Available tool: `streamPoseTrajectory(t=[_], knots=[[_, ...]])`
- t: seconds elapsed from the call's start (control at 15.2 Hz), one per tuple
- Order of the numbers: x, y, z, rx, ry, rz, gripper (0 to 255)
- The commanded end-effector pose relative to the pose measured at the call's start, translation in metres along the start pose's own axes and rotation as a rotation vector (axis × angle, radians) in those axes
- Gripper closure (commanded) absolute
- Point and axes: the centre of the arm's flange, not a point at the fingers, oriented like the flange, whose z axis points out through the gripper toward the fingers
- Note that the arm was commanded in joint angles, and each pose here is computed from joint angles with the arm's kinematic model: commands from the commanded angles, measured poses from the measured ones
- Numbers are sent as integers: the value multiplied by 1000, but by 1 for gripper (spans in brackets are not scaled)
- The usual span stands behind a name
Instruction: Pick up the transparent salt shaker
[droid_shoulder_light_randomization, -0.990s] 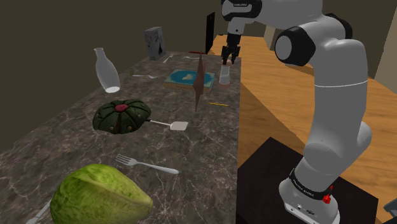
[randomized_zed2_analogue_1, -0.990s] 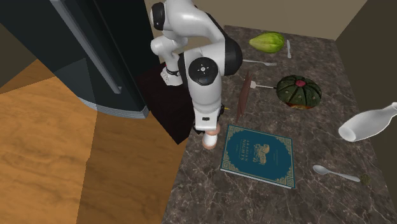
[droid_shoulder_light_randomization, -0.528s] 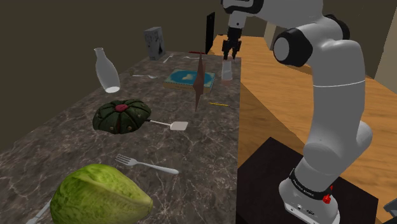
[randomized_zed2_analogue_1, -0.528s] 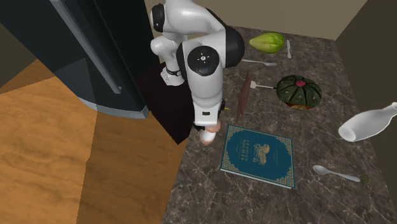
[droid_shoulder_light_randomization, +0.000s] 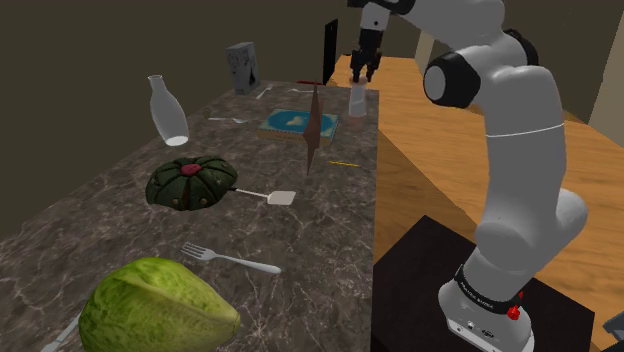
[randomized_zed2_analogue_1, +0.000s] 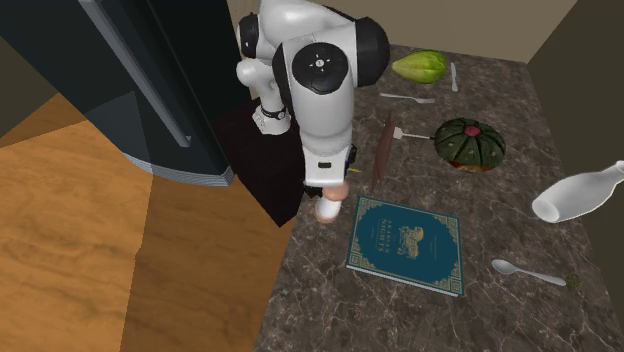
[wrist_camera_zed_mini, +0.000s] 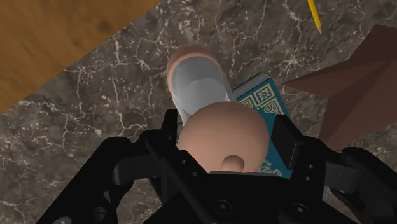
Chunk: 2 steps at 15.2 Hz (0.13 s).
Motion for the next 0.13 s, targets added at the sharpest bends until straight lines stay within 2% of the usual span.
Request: streamPoseTrajectory(t=[0.0, 0.07], knots=[[0, -2, -7, 0, -1, 0, 255], [0, -2, -6, 0, -1, 0, 255]])
